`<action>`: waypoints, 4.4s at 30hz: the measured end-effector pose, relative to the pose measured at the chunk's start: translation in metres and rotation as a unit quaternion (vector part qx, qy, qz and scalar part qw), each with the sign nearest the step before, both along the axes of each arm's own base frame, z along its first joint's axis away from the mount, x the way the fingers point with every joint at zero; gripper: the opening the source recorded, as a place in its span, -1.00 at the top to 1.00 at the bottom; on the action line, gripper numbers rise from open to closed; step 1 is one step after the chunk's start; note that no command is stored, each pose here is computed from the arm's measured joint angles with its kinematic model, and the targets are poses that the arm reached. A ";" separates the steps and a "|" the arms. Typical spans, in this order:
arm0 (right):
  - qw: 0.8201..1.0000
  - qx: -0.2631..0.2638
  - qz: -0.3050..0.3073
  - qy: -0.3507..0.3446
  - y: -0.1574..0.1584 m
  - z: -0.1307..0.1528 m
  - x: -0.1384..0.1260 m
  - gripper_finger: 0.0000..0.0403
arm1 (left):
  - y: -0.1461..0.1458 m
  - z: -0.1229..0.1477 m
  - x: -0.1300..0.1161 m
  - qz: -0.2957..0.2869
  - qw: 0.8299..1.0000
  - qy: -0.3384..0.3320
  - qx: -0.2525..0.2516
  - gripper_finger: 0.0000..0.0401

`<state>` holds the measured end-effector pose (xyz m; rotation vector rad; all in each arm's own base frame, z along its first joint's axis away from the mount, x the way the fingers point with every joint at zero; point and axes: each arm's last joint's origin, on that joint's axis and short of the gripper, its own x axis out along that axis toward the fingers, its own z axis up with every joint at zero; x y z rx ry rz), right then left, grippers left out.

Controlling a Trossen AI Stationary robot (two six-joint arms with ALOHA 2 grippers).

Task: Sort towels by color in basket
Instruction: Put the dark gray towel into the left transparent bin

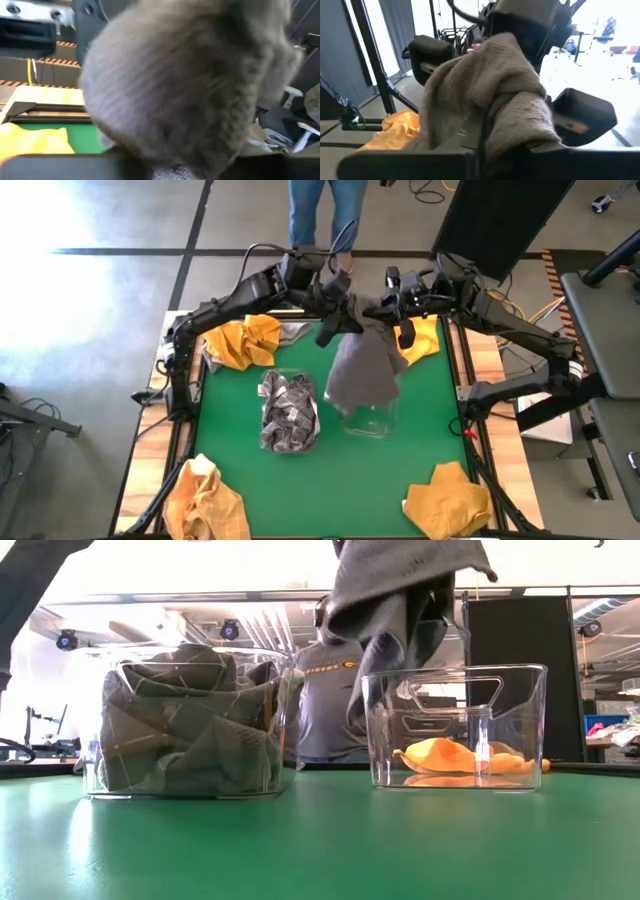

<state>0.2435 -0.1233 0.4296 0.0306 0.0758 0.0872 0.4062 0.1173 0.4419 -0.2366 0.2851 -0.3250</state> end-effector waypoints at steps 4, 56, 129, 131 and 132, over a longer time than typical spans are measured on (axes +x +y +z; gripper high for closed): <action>1.000 -0.006 -0.008 -0.005 0.002 0.004 -0.004 0.50 | 0.000 0.000 0.000 0.000 1.000 0.005 -0.011 0.88; 0.956 0.175 -0.124 0.199 0.035 -0.029 -0.033 0.16 | -0.167 -0.155 -0.128 0.410 0.784 0.432 -0.178 0.89; 0.944 0.148 -0.152 0.251 0.033 -0.045 -0.035 -0.07 | -0.114 -0.222 -0.116 0.255 0.847 0.465 -0.026 0.47; 0.945 0.148 -0.152 0.251 0.033 -0.045 -0.035 -0.07 | -0.115 -0.199 -0.113 0.227 0.852 0.471 -0.015 0.38; 0.945 0.147 -0.152 0.251 0.033 -0.045 -0.035 -0.08 | -0.116 -0.188 -0.112 0.212 0.856 0.471 -0.012 0.35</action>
